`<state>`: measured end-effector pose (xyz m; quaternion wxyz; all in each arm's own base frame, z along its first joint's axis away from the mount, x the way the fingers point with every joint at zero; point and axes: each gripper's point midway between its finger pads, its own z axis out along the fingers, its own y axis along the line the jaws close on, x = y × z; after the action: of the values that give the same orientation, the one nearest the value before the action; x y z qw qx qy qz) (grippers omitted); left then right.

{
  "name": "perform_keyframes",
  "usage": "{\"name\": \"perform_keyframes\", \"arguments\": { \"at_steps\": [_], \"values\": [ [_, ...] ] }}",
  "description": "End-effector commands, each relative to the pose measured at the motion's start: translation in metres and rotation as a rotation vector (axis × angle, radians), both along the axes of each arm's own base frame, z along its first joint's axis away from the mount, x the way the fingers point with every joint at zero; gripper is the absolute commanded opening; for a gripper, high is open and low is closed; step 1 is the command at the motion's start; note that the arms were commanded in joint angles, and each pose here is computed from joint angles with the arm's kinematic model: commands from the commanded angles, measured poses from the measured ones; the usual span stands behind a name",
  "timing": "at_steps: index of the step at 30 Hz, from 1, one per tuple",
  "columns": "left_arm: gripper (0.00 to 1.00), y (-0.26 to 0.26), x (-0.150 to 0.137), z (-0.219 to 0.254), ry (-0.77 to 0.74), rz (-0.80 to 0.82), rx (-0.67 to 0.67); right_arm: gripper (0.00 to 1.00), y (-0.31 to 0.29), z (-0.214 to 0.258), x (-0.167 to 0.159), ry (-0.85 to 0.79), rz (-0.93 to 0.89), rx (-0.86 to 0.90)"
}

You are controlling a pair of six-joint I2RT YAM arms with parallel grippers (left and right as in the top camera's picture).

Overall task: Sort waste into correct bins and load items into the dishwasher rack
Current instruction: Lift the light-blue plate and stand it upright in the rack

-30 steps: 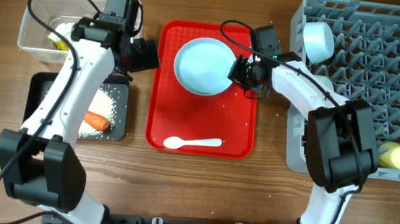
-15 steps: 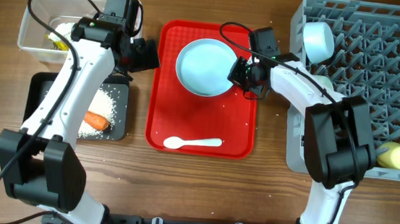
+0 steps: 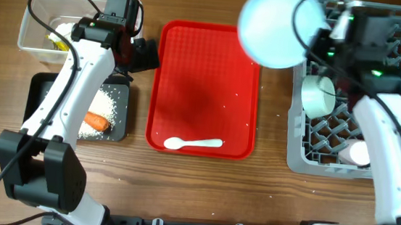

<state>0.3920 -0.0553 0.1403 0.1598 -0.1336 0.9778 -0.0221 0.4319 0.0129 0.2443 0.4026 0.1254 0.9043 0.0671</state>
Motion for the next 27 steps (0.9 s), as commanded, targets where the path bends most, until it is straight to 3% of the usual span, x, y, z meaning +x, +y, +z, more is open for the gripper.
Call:
{"name": "perform_keyframes", "arguments": {
  "at_steps": [1, 7, 15, 27],
  "values": [
    [1.0, 0.0, -0.001, -0.005, 0.014, 0.002, -0.004, 0.04, -0.078, 0.033, -0.013, -0.054, -0.204, -0.283],
    [1.0, 0.0, -0.001, -0.005, 0.014, 0.002, -0.004, 0.04, -0.137, 0.053, -0.02, -0.065, -0.326, -0.484],
    [1.0, 0.0, -0.001, -0.005, 0.014, 0.002, -0.004, 0.04, -0.184, 0.077, -0.008, 0.035, -0.276, -0.979],
    [1.0, 0.0, -0.001, -0.005, 0.014, 0.002, -0.004, 0.04, -0.195, 0.024, 0.05, 0.066, -0.238, -1.058]
  ]
}}
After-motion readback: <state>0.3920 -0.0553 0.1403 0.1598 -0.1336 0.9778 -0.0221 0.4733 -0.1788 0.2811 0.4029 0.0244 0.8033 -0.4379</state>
